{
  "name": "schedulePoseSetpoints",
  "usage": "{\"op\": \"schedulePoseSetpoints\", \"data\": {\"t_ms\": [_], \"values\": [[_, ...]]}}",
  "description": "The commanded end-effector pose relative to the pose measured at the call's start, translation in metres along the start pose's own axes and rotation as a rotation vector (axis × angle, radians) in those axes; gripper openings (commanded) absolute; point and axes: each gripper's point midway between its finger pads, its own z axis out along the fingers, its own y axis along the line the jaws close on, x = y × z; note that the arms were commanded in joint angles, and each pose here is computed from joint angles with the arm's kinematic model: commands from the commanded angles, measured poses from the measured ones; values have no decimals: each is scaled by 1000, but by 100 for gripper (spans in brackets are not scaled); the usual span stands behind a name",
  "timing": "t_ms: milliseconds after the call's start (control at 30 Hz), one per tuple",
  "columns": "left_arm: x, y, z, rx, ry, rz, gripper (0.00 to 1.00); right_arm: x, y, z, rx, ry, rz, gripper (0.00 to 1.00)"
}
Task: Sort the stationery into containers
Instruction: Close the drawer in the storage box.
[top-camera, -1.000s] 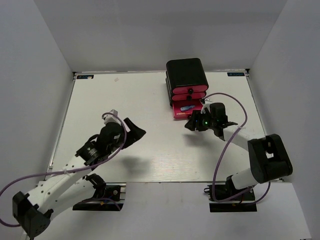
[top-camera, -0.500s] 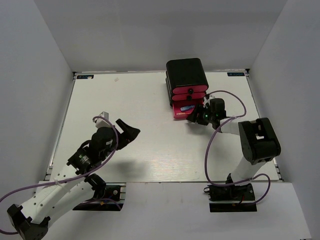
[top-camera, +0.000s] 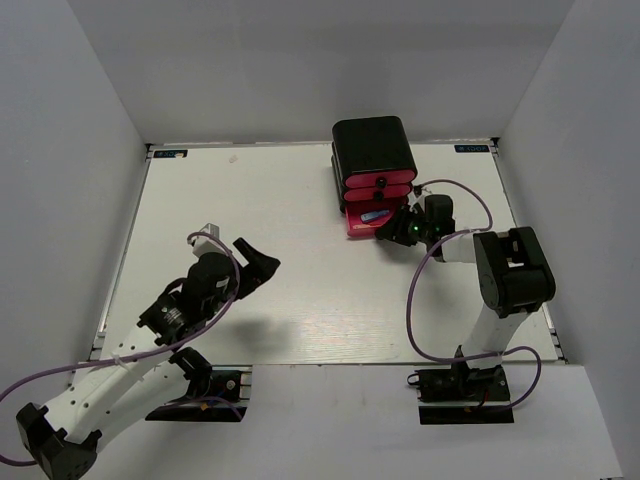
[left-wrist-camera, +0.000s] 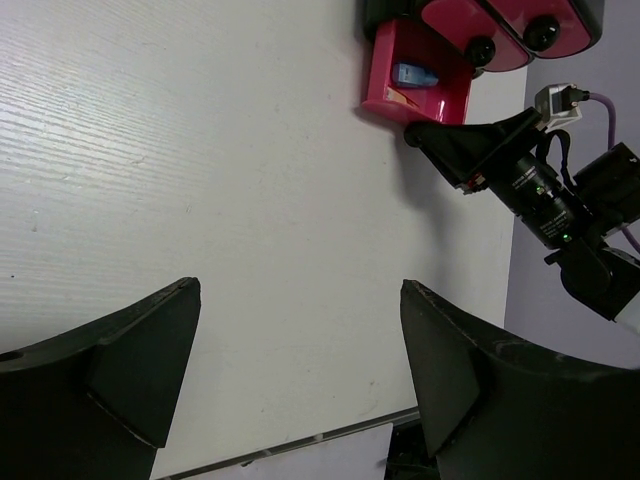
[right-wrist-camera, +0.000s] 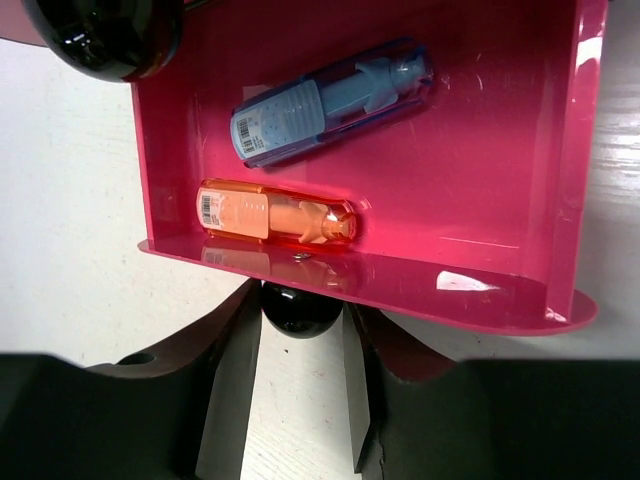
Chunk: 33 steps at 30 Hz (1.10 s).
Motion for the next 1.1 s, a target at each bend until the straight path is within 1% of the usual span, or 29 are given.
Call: {"op": "schedulePoseSetpoints", "data": {"t_ms": [0, 100, 200, 433, 500, 533, 567, 867, 1067], "values": [[0, 1, 2, -4, -10, 11, 91, -19, 17, 3, -96, -41, -11, 23], [-1, -1, 3, -4, -10, 11, 91, -29, 26, 1, -149, -65, -8, 17], [-1, -1, 3, -4, -10, 11, 91, -43, 39, -2, -193, -94, 10, 17], [-3, -3, 3, 4, -14, 9, 91, -66, 44, 8, -205, -123, 2, 17], [-3, -3, 3, 4, -14, 18, 91, -65, 40, 13, -198, -114, 11, 17], [-3, -3, 3, 4, -14, 18, 91, -73, 45, 14, -209, -126, 4, 17], [-3, -3, 3, 4, -14, 18, 91, -70, 42, 18, -204, -115, 8, 17], [-3, 0, 5, -9, -18, 20, 91, -93, 44, 33, -224, -141, 30, 17], [-4, -3, 5, -7, -19, 20, 91, -92, 49, 37, -265, -136, 95, 17]]}}
